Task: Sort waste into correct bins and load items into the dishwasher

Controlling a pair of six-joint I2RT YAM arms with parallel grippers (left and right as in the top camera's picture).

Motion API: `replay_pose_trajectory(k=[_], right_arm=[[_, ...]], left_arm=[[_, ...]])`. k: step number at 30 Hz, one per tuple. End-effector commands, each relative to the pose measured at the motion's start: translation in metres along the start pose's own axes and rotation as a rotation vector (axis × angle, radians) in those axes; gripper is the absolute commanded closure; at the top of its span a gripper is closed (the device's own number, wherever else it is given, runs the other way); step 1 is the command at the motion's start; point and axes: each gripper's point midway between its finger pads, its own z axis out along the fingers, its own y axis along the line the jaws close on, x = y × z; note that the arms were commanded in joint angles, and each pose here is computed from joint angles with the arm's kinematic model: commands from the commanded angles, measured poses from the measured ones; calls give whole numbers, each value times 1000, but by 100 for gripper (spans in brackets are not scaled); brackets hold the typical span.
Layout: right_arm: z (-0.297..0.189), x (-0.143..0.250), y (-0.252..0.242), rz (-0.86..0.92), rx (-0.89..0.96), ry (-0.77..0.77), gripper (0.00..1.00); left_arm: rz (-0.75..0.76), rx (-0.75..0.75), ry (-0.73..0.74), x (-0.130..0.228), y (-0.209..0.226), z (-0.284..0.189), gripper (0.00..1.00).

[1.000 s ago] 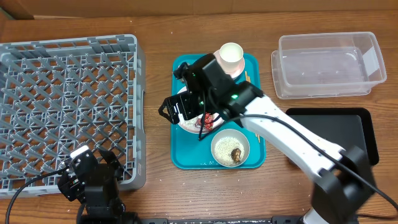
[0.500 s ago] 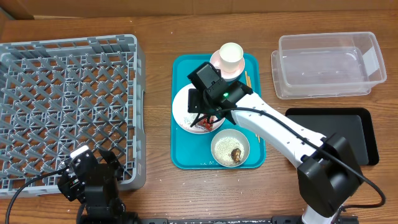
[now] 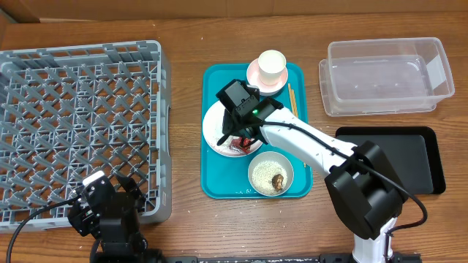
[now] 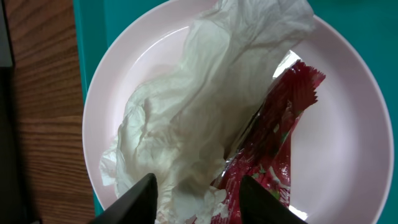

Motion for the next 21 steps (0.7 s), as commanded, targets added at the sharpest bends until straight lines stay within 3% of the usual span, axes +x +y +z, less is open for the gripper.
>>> replay_pose_trajectory(k=[1, 10, 16, 21], right_arm=[[5, -2, 4, 8, -9, 3, 59], [24, 9, 0, 5, 6, 51, 59], [18, 5, 3, 6, -7, 39, 82], [-10, -8, 13, 8, -54, -10, 87]], left_arm=[[-22, -3, -17, -6, 2, -3, 0], [-22, -3, -17, -6, 2, -3, 0], [-22, -3, -17, -6, 2, -3, 0], [-22, -3, -17, -6, 2, -3, 0]])
